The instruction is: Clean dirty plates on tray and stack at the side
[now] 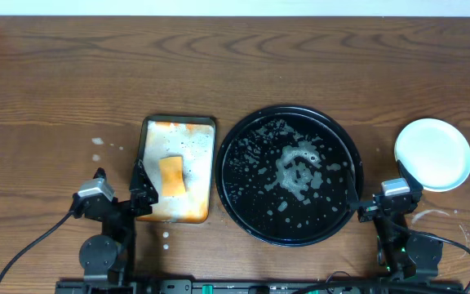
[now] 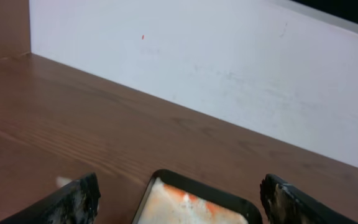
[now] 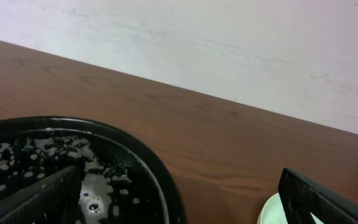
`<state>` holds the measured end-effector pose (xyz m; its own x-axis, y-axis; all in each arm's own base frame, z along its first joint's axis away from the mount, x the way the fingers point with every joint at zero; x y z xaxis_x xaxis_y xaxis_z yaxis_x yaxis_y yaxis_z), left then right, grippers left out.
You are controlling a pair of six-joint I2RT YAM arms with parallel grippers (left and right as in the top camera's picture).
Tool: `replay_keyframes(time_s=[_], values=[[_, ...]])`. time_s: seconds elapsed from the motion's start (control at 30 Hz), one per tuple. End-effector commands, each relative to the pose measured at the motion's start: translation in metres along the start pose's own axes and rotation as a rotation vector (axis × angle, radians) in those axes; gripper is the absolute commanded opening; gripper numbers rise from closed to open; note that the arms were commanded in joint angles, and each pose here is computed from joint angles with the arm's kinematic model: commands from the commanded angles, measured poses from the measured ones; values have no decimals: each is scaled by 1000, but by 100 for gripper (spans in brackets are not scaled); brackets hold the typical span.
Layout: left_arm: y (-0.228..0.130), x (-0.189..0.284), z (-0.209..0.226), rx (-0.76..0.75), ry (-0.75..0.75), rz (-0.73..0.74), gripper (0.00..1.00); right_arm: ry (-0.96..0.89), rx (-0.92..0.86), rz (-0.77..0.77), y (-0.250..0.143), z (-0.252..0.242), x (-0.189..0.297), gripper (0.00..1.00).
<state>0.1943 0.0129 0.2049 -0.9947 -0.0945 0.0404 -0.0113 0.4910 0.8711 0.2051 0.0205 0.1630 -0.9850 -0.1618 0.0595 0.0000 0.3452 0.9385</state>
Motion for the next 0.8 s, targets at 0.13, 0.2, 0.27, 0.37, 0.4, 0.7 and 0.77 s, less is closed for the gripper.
replay_keyframes(time_s=[0.13, 0.2, 0.27, 0.37, 0.4, 0.7, 0.77], values=[[-39, -13, 22, -23, 24, 29, 84, -11, 6, 7, -2, -2, 0, 99], [-47, -13, 24, -27, 32, 64, 84, -12, 6, 7, -2, -2, 0, 99], [-52, -12, 26, -30, 42, 86, 84, -12, 6, 7, -2, -2, 0, 99], [-54, -12, 28, -31, 50, 100, 84, -12, 6, 7, -2, -2, 0, 99], [-54, -12, 28, -31, 50, 100, 84, -12, 6, 7, -2, -2, 0, 99], [-55, -12, 28, -31, 50, 100, 84, -12, 6, 7, -2, -2, 0, 99], [-55, -12, 28, -31, 51, 102, 84, -12, 6, 7, -2, -2, 0, 99]])
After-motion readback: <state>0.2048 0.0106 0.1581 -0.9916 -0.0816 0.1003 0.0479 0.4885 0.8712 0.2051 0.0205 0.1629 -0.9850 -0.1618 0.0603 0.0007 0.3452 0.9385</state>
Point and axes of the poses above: each gripper's point midway between its finger pads, its own x axis back along the fingers, its own z axis along the line the jaws close on, y = z × x, the point moved 4 cm from there along x, back along the fingers, and after that the axes turned 11 degrees about x, right-handed, at the moved point
